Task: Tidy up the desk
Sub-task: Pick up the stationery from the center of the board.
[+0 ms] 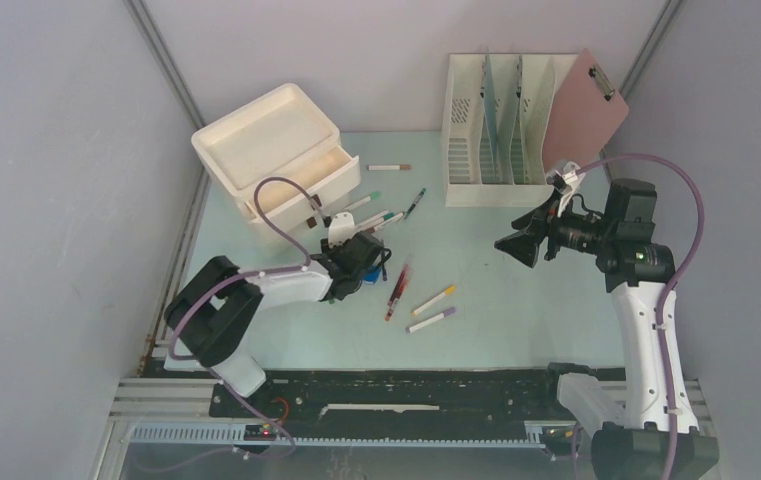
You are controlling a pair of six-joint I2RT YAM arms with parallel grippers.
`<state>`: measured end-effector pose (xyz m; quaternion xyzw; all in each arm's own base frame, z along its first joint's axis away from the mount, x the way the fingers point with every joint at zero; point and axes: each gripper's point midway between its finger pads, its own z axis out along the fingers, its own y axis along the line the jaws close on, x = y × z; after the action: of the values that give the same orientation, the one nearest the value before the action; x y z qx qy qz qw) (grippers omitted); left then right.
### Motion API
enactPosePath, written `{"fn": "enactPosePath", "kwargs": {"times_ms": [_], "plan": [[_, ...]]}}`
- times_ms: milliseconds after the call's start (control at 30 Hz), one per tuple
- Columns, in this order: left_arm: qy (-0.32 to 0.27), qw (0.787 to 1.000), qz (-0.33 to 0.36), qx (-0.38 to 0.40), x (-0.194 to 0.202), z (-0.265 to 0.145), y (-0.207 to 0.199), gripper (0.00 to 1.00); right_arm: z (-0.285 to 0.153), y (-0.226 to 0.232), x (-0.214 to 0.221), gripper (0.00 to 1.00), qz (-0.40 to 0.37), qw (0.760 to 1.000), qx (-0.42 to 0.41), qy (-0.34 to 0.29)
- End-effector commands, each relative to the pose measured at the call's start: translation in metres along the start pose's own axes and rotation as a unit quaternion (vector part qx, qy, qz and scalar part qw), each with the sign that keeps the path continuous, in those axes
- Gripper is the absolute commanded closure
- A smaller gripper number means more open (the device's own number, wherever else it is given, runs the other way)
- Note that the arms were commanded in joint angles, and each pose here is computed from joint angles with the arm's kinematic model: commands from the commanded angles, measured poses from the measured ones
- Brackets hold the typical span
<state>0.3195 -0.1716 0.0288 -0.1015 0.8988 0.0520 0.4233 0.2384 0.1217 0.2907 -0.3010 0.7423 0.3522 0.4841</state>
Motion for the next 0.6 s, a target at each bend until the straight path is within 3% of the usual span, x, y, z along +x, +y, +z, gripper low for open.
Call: {"fn": "enactPosePath", "kwargs": {"times_ms": [0,200,367,567], "plan": [[-0.033,0.999,-0.003,0.036,-0.021,-0.033,-0.002,0.90,0.000,-0.001,-0.002,0.25,-0.018,1.000,0.001,-0.004],[-0.022,0.989,0.030,0.142,-0.016,-0.062,-0.016,0.94,-0.002,-0.002,-0.003,0.25,-0.017,1.000,0.004,-0.007],[-0.050,0.955,0.074,0.283,-0.023,-0.100,-0.037,0.96,0.000,-0.002,-0.002,0.25,-0.018,1.000,0.002,-0.004],[-0.103,0.932,0.085,0.336,-0.054,-0.140,-0.032,1.00,-0.002,-0.001,-0.003,0.25,-0.019,1.000,0.003,-0.007]]}}
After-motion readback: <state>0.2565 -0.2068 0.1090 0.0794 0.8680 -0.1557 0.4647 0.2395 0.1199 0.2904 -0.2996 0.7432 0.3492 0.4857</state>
